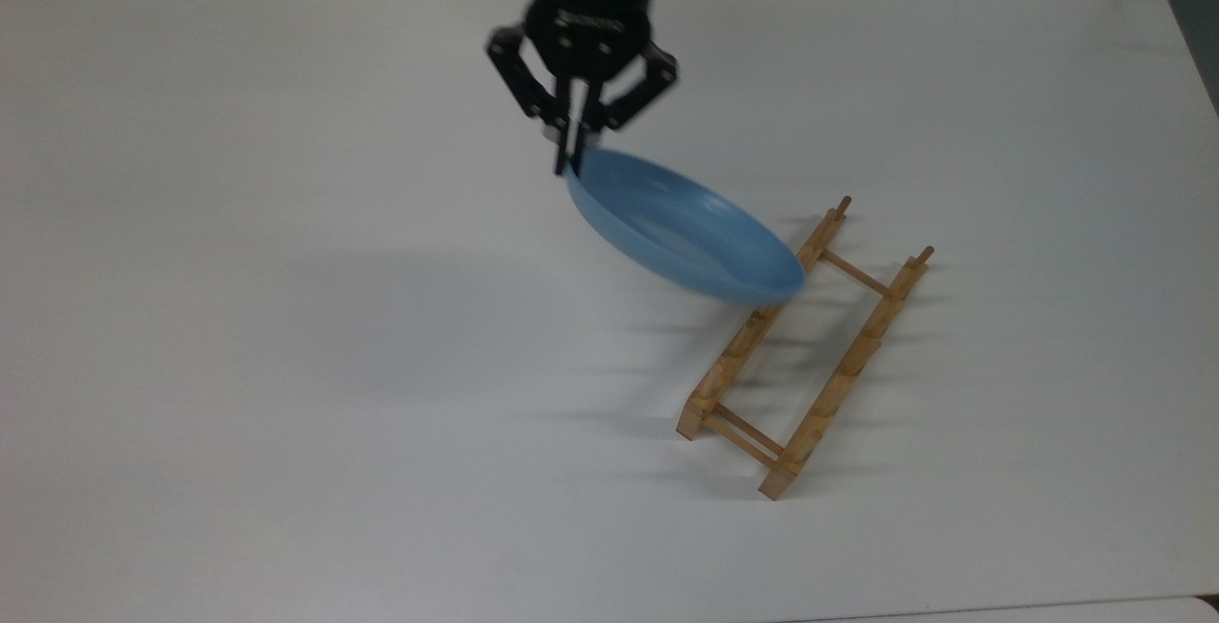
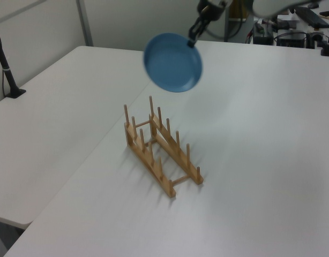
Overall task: Pick plate from plate rack
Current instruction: 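Lift the blue plate up out of the wooden rack, then carry the plate away from the rack and lower it flat onto the table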
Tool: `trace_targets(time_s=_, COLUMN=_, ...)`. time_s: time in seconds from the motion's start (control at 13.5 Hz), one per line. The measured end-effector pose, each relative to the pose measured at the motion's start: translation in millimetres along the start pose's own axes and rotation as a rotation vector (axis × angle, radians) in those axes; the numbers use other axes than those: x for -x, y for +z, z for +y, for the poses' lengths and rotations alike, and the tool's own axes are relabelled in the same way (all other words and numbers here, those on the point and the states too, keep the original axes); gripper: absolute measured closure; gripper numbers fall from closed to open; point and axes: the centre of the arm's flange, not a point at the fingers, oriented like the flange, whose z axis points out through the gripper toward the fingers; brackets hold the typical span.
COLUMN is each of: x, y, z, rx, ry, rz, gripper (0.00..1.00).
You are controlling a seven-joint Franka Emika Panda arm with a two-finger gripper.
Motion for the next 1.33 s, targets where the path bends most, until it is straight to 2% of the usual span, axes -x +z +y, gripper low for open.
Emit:
trace_targets(time_s=0.3, x=19.2, y=-4.3, z=69.9, rx=-0.079, ry=-0.114, rz=-0.227, gripper=0.95)
trace_targets(time_s=0.52, x=44.4, y=10.2, z=138.2, rx=-0.126, ry=-0.27, rz=-0.411, gripper=0.95)
trace_targets(time_s=0.89, x=91.2, y=62.0, z=215.0, rx=-0.205, ry=-0.398, rz=-0.566, gripper=0.95)
trace_targets(time_s=1.11, x=113.9, y=99.5, z=229.3, rx=-0.241, ry=-0.425, rz=-0.573, gripper=0.95)
trace_targets(time_s=1.33, x=143.7, y=149.0, z=230.4, rx=-0.226, ry=-0.424, rz=-0.523, gripper=0.95)
